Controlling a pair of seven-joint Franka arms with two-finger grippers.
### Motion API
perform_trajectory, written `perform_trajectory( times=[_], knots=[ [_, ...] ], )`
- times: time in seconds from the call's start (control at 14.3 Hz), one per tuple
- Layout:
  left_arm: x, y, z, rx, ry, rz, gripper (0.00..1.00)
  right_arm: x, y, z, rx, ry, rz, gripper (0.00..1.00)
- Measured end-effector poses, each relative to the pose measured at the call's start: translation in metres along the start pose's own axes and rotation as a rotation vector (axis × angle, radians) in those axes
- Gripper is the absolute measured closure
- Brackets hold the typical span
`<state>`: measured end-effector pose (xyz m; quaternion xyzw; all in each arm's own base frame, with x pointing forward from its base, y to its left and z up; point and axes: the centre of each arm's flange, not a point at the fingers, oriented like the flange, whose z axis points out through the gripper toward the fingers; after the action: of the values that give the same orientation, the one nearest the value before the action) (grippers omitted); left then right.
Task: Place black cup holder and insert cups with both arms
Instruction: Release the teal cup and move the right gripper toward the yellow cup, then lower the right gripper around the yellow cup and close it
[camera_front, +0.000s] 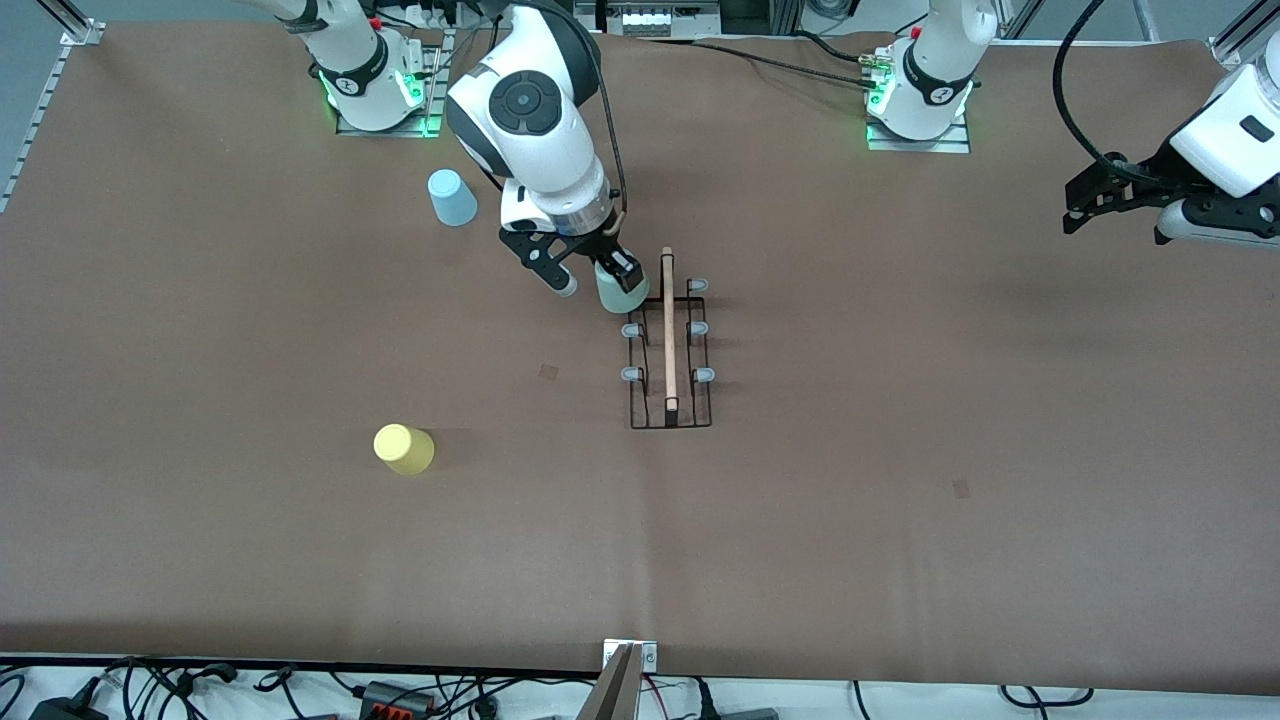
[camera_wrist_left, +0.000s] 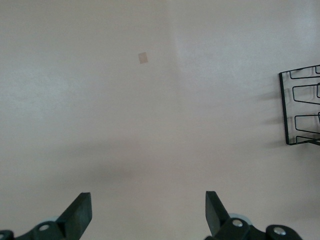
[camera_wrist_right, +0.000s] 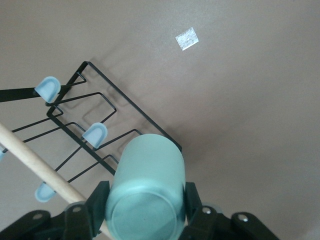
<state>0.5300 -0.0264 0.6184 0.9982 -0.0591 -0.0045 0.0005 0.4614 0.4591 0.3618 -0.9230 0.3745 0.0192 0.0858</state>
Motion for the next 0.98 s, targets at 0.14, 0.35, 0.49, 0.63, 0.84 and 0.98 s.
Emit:
perform_trajectory(
  times=[0.14, 0.35, 0.49, 0.63, 0.84, 0.98],
  knots=[
    [0.000, 0.000, 0.000, 0.000, 0.000, 0.000, 0.00, 0.005, -0.001, -0.002, 0.006, 0.003, -0.022, 0.11],
    [0.000, 0.000, 0.000, 0.000, 0.000, 0.000, 0.00, 0.055, 0.004, -0.030, 0.005, 0.032, -0.130, 0.00],
    [0.000, 0.000, 0.000, 0.000, -0.003, -0.001, 0.00, 0.116, 0.025, -0.055, -0.070, 0.040, -0.259, 0.00],
    [-0.001, 0.000, 0.001, -0.001, -0.006, -0.001, 0.00, 0.185, 0.053, -0.075, -0.118, 0.033, -0.392, 0.00],
    [-0.001, 0.000, 0.001, -0.001, -0.007, -0.001, 0.00, 0.275, 0.093, -0.077, -0.152, 0.052, -0.532, 0.00],
    [-0.001, 0.000, 0.001, -0.001, -0.008, -0.001, 0.00, 0.317, 0.108, -0.065, -0.152, 0.090, -0.647, 0.00]
  ],
)
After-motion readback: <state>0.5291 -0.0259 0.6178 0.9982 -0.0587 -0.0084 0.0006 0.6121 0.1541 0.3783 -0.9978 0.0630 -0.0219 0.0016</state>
